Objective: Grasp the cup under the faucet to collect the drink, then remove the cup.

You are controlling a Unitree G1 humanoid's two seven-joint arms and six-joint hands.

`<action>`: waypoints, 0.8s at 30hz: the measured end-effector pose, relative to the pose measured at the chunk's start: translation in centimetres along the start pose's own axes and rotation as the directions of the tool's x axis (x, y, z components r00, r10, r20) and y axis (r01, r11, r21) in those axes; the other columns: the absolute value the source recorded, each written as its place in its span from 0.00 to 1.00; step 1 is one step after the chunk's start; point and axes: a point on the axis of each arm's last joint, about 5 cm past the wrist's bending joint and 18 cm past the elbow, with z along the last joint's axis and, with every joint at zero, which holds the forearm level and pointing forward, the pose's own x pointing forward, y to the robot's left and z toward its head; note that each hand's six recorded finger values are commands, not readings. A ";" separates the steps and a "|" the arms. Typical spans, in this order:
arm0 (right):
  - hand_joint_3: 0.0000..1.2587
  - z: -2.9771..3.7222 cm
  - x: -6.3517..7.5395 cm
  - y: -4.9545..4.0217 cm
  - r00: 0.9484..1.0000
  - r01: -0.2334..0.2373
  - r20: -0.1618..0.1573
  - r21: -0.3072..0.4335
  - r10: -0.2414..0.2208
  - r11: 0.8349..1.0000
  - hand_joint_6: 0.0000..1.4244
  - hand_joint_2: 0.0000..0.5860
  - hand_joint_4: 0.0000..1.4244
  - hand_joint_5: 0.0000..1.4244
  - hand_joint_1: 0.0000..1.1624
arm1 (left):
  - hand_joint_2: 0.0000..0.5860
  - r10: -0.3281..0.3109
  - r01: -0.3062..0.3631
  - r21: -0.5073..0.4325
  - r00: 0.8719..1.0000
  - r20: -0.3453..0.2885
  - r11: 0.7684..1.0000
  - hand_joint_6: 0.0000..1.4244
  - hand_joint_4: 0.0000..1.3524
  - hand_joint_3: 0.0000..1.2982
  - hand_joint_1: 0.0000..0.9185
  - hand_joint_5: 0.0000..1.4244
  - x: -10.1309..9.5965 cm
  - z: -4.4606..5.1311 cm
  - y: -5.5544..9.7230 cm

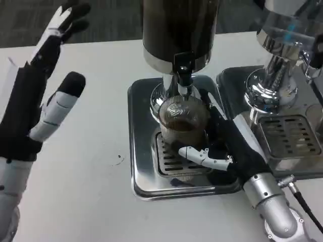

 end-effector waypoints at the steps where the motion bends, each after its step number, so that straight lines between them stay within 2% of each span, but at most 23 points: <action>1: 0.00 0.00 0.0 0.04 1.000 -0.002 0.001 0.000 0.002 1.000 0.07 0.29 0.00 0.00 0.63 | 0.27 0.012 -0.011 0.013 1.000 -0.022 1.000 0.05 0.00 0.13 0.00 0.11 -0.4 -0.16 0.1; 3: 0.00 -0.05 0.1 0.12 1.000 -0.004 0.002 0.004 0.004 1.000 0.07 0.27 0.00 0.00 0.62 | 0.29 0.040 -0.038 0.037 0.997 -0.073 0.999 0.04 0.00 0.13 0.00 0.10 -1.4 -0.53 0.2; 6: 0.00 -0.10 0.2 0.14 1.000 -0.003 0.003 0.008 0.003 1.000 0.07 0.27 0.00 0.00 0.61 | 0.29 0.068 -0.061 0.063 0.991 -0.114 0.996 0.02 0.00 0.13 0.00 0.09 -2.2 -0.85 0.2; 10: 0.00 -0.14 0.5 0.28 1.000 0.004 0.002 0.023 -0.004 1.000 0.07 0.28 0.00 0.00 0.61 | 0.29 0.103 -0.086 0.102 0.979 -0.177 0.991 0.02 0.00 0.13 0.00 0.09 -3.7 -1.45 -0.5; 14: 0.00 -0.17 0.8 0.43 1.000 0.012 0.002 0.033 -0.012 0.999 0.09 0.29 0.00 0.00 0.61 | 0.31 0.085 -0.055 0.127 0.966 -0.246 0.990 0.02 0.00 0.14 0.00 0.08 -4.9 -2.16 -1.1; 16: 0.00 -0.05 1.1 0.58 1.000 0.017 0.004 0.037 -0.017 0.999 0.10 0.29 0.00 0.00 0.61 | 0.32 0.048 -0.012 0.121 0.955 -0.294 0.993 0.02 0.02 0.17 0.00 0.09 -5.6 -2.64 -1.7; 19: 0.00 0.03 1.3 0.81 1.000 0.029 0.002 0.042 -0.029 0.999 0.13 0.28 0.00 0.00 0.63 | 0.33 0.001 0.036 0.107 0.945 -0.326 0.994 0.04 0.04 0.20 0.00 0.10 -6.2 -2.99 -2.3; 24: 0.00 0.05 1.4 1.12 0.999 0.034 0.001 0.052 -0.034 0.998 0.14 0.30 0.00 0.00 0.66 | 0.33 -0.028 0.061 0.093 0.946 -0.323 0.994 0.04 0.04 0.20 0.00 0.11 -6.6 -3.07 -3.0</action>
